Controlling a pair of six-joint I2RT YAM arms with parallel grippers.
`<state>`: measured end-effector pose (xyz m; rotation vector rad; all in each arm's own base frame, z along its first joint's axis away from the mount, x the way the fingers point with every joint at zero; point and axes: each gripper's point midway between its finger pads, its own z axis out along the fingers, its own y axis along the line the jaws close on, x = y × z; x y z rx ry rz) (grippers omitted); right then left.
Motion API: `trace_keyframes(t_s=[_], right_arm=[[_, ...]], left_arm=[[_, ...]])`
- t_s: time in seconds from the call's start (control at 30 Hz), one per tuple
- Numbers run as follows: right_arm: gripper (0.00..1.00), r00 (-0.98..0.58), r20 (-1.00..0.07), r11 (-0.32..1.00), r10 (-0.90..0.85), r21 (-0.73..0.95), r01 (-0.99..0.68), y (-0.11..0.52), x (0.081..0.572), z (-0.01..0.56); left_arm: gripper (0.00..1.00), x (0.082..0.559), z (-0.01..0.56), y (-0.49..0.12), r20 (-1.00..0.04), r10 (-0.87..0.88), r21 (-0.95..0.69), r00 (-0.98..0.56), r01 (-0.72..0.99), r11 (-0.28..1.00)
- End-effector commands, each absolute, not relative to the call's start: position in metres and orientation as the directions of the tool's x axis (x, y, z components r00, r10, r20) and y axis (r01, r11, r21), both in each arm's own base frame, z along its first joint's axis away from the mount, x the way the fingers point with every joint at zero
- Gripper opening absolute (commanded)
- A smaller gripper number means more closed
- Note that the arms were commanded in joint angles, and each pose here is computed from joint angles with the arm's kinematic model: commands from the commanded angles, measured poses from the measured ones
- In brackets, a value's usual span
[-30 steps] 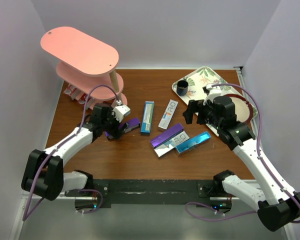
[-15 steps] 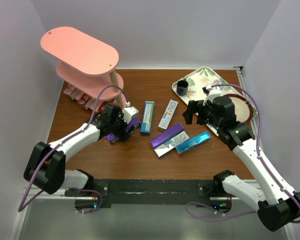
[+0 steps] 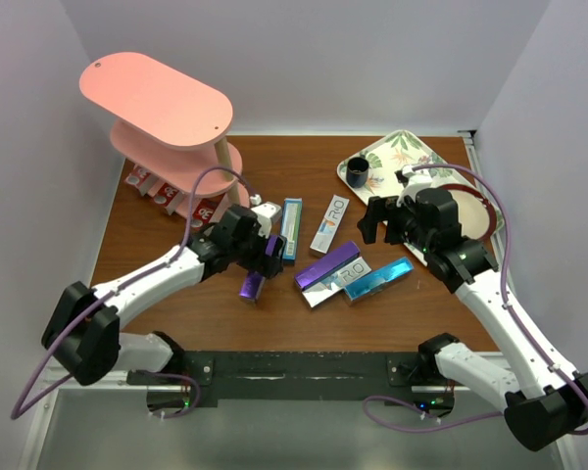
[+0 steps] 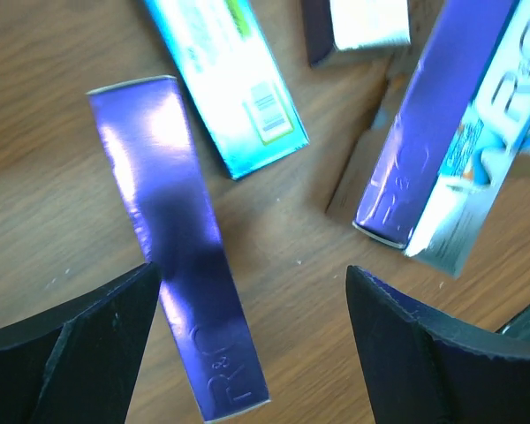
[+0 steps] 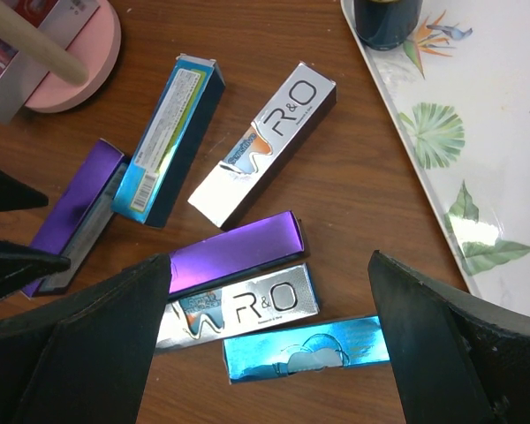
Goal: Place and organize the toothpastes onto the shelf
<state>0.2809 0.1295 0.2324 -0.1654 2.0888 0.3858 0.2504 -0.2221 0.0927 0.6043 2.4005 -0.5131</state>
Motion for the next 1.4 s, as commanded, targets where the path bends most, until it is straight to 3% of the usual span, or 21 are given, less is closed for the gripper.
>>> trace_keyframes(t_s=[0.0, 0.23, 0.7, 1.07, 1.37], right_arm=[[0.99, -0.488, -0.872, 0.939, 0.036, 0.197, -0.281, 0.129, 0.285, 0.241], [0.99, -0.488, -0.872, 0.938, 0.039, 0.199, -0.282, 0.129, 0.285, 0.24], [0.99, -0.493, -0.869, 0.94, 0.036, 0.197, -0.28, 0.129, 0.285, 0.239], [0.98, -0.498, -0.866, 0.94, 0.033, 0.197, -0.278, 0.13, 0.285, 0.237], [0.99, -0.501, -0.865, 0.94, 0.033, 0.197, -0.278, 0.129, 0.286, 0.235]], left_arm=[[0.91, 0.262, 0.109, -0.204, -0.68, 0.108, -0.219, -0.725, 0.341, 0.914], [0.89, 0.244, 0.094, -0.178, -0.704, -0.063, -0.216, -0.707, 0.129, 0.968], [0.89, 0.199, 0.048, -0.175, -0.688, -0.031, -0.153, -0.725, 0.102, 0.983], [0.65, 0.2, 0.034, -0.179, -0.726, -0.005, -0.112, -0.687, 0.111, 0.988], [0.62, 0.207, 0.026, -0.184, -0.761, -0.001, -0.102, -0.649, 0.119, 0.988]])
